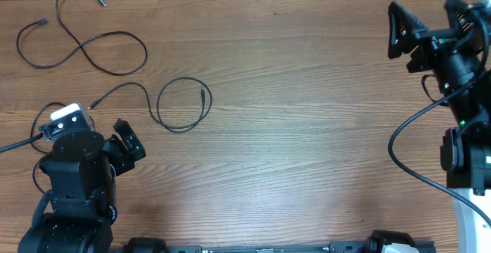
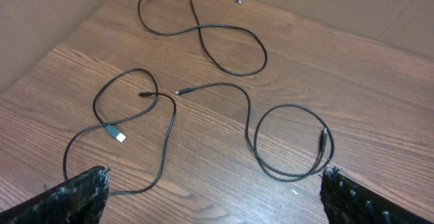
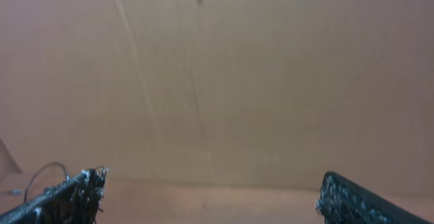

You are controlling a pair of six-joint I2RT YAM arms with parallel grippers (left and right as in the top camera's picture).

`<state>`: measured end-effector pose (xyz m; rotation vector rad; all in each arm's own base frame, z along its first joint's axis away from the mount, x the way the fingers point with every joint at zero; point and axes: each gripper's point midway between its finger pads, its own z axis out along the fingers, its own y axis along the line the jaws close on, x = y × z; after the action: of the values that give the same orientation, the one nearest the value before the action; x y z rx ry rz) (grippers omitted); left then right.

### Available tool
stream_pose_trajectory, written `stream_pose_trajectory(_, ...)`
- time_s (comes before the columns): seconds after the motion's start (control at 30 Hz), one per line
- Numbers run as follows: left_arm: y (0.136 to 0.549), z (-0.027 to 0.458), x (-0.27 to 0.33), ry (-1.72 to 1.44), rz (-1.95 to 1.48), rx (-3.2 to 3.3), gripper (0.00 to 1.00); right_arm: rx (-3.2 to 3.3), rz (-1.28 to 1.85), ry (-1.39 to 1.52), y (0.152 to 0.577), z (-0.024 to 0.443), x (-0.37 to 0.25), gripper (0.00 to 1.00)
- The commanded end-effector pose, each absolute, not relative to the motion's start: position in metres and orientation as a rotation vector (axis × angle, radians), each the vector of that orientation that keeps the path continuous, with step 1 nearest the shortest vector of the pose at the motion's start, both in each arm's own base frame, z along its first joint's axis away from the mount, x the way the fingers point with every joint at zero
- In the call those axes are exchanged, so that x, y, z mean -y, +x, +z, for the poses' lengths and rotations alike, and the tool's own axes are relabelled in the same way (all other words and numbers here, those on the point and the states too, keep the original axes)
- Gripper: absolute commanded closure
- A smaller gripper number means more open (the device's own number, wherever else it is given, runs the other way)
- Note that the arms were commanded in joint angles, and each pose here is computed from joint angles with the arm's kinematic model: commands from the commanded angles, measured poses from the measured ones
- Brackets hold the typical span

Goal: Untangle cables

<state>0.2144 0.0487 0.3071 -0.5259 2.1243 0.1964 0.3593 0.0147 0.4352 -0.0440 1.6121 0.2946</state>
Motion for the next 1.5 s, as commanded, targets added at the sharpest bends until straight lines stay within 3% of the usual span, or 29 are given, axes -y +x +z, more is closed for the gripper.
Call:
stream_pose_trajectory(0.0,0.213,0.310,-0.051,-0.518,0.214,-2.119,0.00,-1.600,0.281,-0.048,0.345,0.444,-0.016,0.00)
stream_pose_trajectory(0.33,0.212,0.311,-0.052,-0.521,0.212,-2.110,0.00,-1.495,0.267,-0.074,0.269,0.480,-0.025,0.00)
stream_pose_trajectory(0.57,0.184,0.334,-0.057,-0.543,0.173,-1.984,0.00,-1.405,0.253,-0.093,0.211,0.498,-0.032,0.00)
stream_pose_trajectory(1.47,0.046,0.381,-0.069,-0.579,0.027,-1.472,0.01,-1.329,0.277,-0.189,0.160,0.507,-0.050,0.00)
